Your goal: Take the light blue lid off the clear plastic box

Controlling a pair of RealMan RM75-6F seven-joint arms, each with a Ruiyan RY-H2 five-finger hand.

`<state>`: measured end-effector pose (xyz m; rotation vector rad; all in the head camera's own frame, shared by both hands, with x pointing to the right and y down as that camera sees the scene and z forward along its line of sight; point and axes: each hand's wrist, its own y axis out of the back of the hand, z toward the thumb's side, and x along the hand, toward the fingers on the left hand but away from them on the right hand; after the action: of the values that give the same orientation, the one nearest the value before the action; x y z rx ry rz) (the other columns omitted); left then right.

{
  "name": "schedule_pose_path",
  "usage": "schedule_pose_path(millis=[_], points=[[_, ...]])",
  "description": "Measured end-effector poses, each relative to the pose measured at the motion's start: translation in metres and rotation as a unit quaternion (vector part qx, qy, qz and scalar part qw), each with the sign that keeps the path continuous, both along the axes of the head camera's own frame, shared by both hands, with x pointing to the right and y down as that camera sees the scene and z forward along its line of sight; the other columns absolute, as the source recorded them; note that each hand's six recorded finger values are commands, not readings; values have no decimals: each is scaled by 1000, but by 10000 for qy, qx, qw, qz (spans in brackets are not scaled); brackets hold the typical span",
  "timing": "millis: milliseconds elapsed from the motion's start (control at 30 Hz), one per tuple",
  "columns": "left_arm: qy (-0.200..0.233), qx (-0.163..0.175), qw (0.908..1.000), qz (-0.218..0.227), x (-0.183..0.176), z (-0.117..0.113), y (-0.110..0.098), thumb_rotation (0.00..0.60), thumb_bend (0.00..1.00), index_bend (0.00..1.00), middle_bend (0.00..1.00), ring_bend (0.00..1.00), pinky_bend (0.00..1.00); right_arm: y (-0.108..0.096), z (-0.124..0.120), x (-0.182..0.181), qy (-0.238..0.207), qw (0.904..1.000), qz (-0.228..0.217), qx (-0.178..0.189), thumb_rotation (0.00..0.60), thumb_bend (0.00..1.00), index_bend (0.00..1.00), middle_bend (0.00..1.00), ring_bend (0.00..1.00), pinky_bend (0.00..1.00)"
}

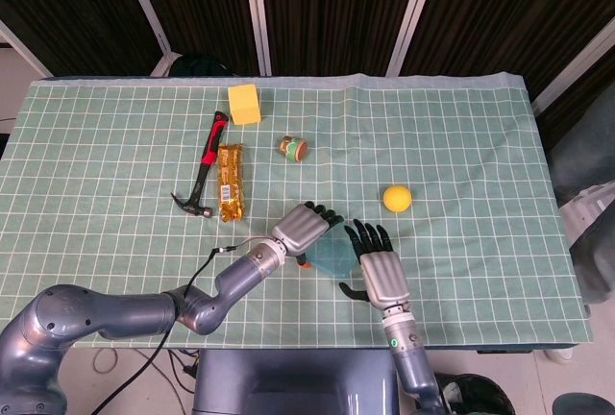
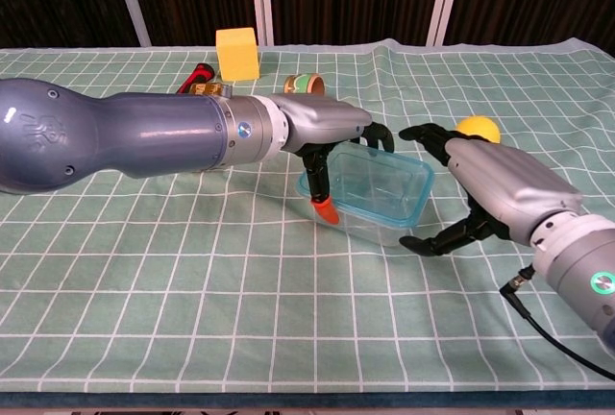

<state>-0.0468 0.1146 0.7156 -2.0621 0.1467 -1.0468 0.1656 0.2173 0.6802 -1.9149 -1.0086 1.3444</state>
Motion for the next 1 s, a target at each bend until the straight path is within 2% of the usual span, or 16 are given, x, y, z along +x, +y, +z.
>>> schedule_pose_path(millis=[1000], points=[[-8, 5, 9999, 121, 4, 1, 5, 600, 185, 299, 341, 319, 472, -12, 0, -3, -296, 9990, 321, 137, 600, 311, 0, 0, 0, 0]])
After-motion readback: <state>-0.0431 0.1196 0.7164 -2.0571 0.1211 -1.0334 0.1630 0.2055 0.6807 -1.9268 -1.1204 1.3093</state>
